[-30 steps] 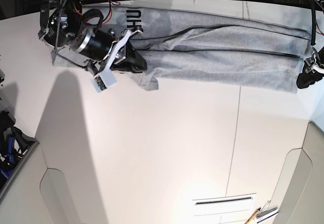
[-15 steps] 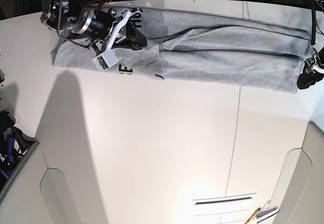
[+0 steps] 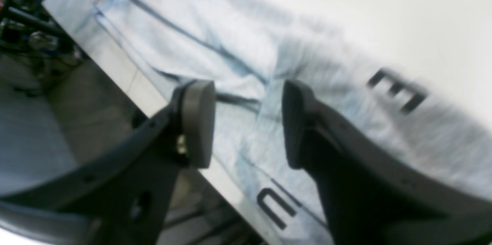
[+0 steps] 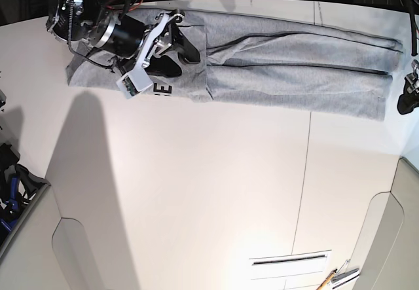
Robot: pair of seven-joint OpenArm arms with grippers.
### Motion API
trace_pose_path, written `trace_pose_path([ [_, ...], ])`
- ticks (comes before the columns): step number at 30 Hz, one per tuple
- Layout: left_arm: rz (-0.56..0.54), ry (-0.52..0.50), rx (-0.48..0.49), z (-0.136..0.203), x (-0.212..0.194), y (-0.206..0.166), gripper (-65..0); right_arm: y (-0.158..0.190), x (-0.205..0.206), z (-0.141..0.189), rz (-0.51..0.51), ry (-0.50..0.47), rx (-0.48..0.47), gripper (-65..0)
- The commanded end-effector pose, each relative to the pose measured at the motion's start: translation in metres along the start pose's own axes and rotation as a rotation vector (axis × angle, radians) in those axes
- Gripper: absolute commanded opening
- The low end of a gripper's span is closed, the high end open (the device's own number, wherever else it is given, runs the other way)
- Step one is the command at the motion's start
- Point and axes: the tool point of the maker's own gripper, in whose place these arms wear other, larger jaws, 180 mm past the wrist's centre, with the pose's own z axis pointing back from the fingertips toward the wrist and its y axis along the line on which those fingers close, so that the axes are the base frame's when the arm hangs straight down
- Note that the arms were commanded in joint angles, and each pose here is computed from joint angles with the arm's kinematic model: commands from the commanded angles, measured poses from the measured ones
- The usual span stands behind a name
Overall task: Fold the T-shirt properly
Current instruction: 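Open the right gripper and withdraw it from the folded collar end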
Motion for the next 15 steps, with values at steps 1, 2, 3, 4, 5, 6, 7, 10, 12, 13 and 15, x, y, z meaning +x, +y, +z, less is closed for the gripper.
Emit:
trace_pose_path([
  [1,-0.039,-0.042,-0.004,0.009,0.017,0.000,-29.9,0.004,0.014,0.006,0.036,-0.049,-0.001,-36.8],
  [2,-0.034,-0.035,0.005,0.013,0.013,0.004,-29.4,0.003,0.018,0.009,0.055,-0.055,-0.019,-36.8],
  [3,-0.031,-0.023,0.013,0.016,0.008,0.007,-29.3,0.000,0.020,0.012,0.072,-0.057,-0.044,-36.8],
  [4,-0.030,-0.006,0.021,0.018,0.001,0.010,-29.3,-0.004,0.023,0.015,0.086,-0.060,-0.072,-36.8],
  [5,-0.028,0.007,0.028,0.021,-0.004,0.013,-29.3,-0.011,0.024,0.019,0.095,-0.062,-0.105,-36.8],
  [6,-0.024,0.011,0.034,0.022,-0.009,0.015,-29.3,-0.019,0.024,0.022,0.099,-0.065,-0.142,-36.8],
  [7,-0.022,0.010,0.042,0.024,-0.012,0.017,-29.3,-0.029,0.024,0.026,0.104,-0.065,-0.185,-36.8],
  [10,-0.025,0.015,0.088,0.026,-0.026,0.028,-29.3,-0.064,0.024,0.046,0.102,-0.071,-0.333,-36.8],
  [12,-0.015,0.013,0.112,0.024,-0.034,0.034,-29.3,-0.085,0.023,0.063,0.089,-0.077,-0.409,-36.8],
  [13,-0.004,0.012,0.117,0.023,-0.039,0.035,-29.3,-0.095,0.022,0.073,0.086,-0.074,-0.446,-36.8],
  [15,0.018,0.009,0.117,0.021,-0.044,0.038,-29.3,-0.112,0.020,0.091,0.081,-0.071,-0.514,-36.8],
])
